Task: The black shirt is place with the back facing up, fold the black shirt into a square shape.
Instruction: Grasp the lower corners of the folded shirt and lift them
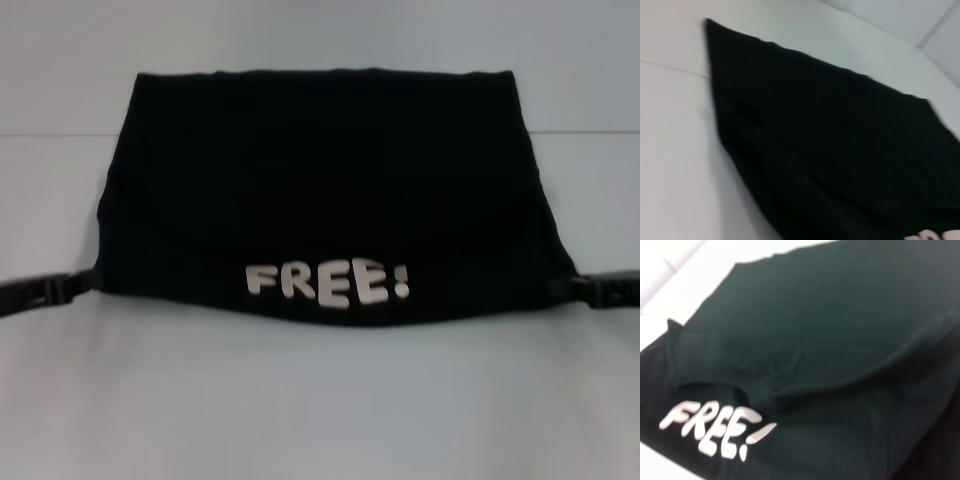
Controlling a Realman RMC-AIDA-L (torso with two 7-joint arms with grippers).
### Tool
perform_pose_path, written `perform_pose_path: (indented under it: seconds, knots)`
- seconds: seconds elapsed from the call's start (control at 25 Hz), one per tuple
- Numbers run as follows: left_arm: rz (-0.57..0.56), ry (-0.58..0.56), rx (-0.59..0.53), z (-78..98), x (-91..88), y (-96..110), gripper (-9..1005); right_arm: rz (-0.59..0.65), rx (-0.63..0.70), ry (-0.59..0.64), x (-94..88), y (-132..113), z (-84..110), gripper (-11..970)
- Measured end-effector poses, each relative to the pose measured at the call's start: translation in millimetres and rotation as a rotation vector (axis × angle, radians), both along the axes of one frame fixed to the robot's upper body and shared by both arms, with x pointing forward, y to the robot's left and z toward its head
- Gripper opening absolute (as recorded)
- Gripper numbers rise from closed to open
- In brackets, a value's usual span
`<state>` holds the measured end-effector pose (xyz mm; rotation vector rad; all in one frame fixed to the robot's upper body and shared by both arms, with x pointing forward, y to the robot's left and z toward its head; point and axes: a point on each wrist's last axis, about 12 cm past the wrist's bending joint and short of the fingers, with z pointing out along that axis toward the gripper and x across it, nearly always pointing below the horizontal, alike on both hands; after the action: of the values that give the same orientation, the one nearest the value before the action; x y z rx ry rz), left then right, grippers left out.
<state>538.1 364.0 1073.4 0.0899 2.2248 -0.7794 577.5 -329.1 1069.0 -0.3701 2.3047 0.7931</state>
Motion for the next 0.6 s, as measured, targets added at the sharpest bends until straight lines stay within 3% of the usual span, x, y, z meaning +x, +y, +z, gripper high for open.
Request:
perform_pose_path:
  seconds: [0.24,0.6]
  knots:
    - [-0.063,0.038,-0.155,11.9,-54.1,17.8,-1,0.074,0.101,-0.011,-52.8,-34.6,-0.9,41]
    - [-0.154,0.119,-0.239,8.2,-117.4,28.3,0,0.178,0.166,-0.023,-134.7,-63.2,-14.2,41]
